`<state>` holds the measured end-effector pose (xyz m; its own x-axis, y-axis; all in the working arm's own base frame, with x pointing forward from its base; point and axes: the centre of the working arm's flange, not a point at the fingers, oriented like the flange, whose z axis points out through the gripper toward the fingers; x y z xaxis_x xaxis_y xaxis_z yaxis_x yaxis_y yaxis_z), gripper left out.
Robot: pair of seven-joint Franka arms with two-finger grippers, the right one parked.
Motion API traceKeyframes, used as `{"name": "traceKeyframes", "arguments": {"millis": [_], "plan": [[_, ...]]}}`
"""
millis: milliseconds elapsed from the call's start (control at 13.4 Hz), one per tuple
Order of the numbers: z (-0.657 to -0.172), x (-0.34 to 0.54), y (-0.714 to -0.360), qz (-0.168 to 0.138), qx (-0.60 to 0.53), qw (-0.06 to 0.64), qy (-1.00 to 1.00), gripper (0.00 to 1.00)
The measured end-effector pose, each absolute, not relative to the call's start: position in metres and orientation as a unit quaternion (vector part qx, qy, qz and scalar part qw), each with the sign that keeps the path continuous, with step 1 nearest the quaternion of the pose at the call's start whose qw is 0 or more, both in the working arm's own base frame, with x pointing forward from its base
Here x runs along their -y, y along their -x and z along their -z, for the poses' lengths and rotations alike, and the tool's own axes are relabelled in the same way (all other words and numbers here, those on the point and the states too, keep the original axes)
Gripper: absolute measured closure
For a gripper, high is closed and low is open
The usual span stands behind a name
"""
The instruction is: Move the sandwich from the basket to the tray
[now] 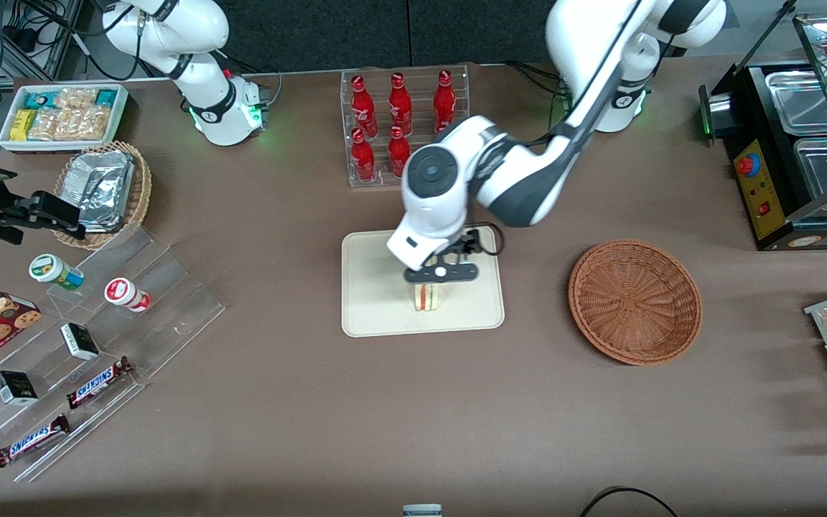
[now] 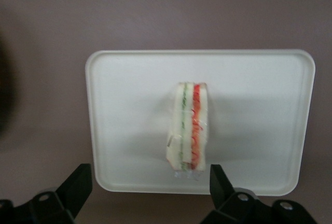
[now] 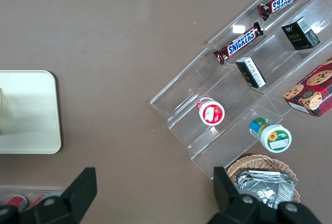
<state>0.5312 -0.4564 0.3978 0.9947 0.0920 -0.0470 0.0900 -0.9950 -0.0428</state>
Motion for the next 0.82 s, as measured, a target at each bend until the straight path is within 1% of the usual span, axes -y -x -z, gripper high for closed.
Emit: {"name": "traceKeyframes", "arguments": {"millis": [150,449,673,823], "plan": [[-0.413,0.420,-0.553,-0.025,0.081,0.024,0.996,0.00],[-0.415,0.348,-0.598,-0.029,0.129,0.026,0.991,0.00],[-0.418,0.305,-0.612,-0.050,0.116,0.038,0.991,0.00],[-0.436,0.270,-0.617,-0.067,0.097,0.036,0.992,0.00]]}}
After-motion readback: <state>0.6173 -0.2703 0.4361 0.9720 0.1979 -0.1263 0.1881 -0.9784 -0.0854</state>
